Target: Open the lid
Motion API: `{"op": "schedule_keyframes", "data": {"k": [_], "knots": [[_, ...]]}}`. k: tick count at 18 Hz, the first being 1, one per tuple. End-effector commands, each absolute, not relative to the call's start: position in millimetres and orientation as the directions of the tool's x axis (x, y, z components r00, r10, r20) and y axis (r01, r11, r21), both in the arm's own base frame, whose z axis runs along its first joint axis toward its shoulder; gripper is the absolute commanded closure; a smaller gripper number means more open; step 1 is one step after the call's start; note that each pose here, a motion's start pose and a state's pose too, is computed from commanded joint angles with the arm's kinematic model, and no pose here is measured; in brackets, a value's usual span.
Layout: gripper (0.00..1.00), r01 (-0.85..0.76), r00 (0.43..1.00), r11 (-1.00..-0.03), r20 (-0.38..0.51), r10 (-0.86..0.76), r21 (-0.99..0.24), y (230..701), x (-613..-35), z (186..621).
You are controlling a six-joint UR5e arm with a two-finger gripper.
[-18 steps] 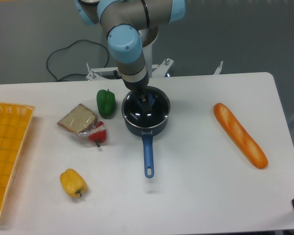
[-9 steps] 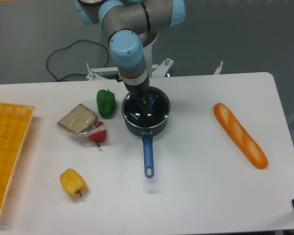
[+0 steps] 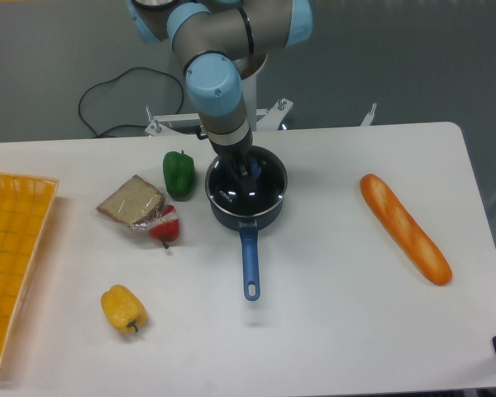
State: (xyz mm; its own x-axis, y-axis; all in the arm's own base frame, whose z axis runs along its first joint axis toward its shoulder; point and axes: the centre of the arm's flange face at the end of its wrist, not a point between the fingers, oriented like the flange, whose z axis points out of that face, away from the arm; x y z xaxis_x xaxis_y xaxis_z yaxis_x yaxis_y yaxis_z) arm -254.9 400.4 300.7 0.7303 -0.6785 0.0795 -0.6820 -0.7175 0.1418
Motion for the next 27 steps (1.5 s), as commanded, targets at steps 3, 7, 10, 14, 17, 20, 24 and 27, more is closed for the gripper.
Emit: {"op": "schedule_keyframes", "data": {"k": [3, 7, 10, 14, 17, 20, 24, 27], "knots": [[0.00, -0.682, 0.730, -0.717, 0.078, -0.679, 0.143, 401.7, -256.5, 301.9], [0.00, -0.681, 0.730, -0.713, 0.084, -0.678, 0.163, 403.0, -259.8, 299.2], [0.00, -0.683, 0.729, -0.712, 0.093, -0.678, 0.164, 403.3, -261.4, 295.0], [0.00, -0.680, 0.732, -0.715, 0.102, -0.674, 0.162, 402.0, -259.5, 290.4], [0.01, -0.673, 0.739, -0.722, 0.101, -0.666, 0.160, 403.6, -259.8, 289.5], [0.09, -0.673, 0.739, -0.722, 0.099, -0.666, 0.162, 404.8, -260.3, 290.6], [0.27, -0.674, 0.737, -0.720, 0.098, -0.668, 0.166, 405.4, -260.5, 291.9], [0.34, -0.680, 0.732, -0.714, 0.096, -0.674, 0.167, 406.5, -260.8, 293.8]]}}
